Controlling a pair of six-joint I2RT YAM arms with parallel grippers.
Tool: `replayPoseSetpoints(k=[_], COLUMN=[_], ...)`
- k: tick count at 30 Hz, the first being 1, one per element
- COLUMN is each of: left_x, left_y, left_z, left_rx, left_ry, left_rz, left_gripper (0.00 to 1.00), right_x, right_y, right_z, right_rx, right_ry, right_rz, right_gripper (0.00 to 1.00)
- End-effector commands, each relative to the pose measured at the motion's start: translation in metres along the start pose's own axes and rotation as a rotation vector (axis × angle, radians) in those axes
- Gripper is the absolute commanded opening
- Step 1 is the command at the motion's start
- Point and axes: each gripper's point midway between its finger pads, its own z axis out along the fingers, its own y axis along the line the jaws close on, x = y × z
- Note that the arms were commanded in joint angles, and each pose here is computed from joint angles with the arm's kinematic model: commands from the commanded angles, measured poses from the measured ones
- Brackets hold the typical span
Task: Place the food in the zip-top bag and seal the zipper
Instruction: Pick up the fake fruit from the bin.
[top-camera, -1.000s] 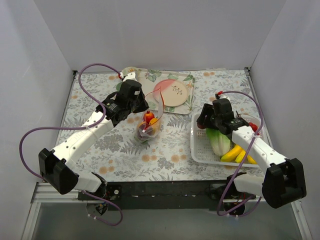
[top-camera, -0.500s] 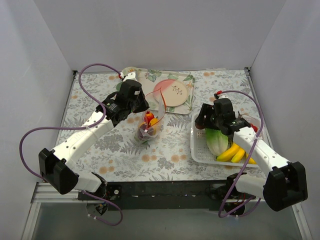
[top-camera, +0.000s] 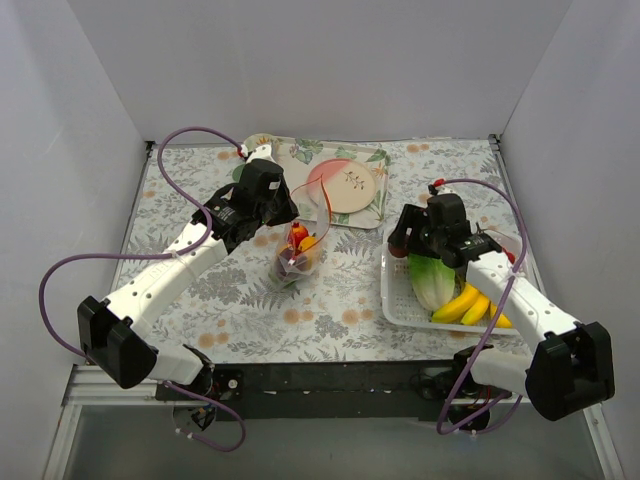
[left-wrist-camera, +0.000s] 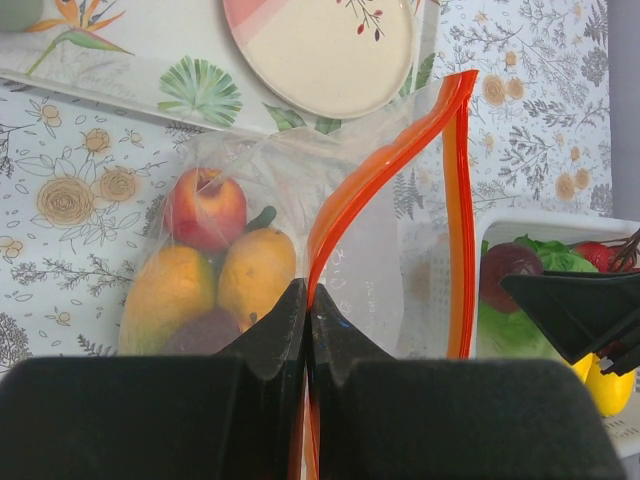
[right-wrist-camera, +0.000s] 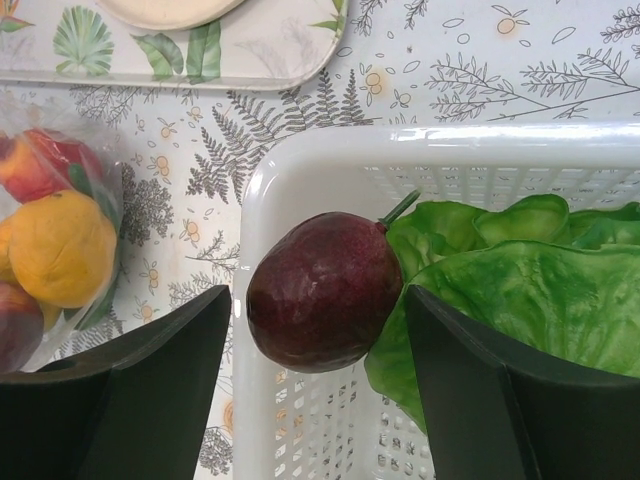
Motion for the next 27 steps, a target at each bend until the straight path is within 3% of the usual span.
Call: replayPoseSetpoints(k=[1,17,27], left_x=[-0.003,-0.002,-0.003], left_y=[-0.003,-0.005,-0.005], left_z=[-0.001,-0.001,0.0], left_rx=[0.016,0.024,0.021], left_ry=[-0.009,-0.003,-0.002], left_rz=[-0.005,-0.006,-0.006], left_gripper=[0.0,0.0,0.0], right_x=[-0.023,-0.035,0.015], right_y=[0.017,0.02,0.028], right_z=[-0.014,-0.028,-0.018], right_rx=[-0.029,0.006,-0.093], right_ry=[-0.059,-0.101,-0.008], right_rz=[0.009,-0.017,0.156], right_gripper=[0.8,0.79,0.8])
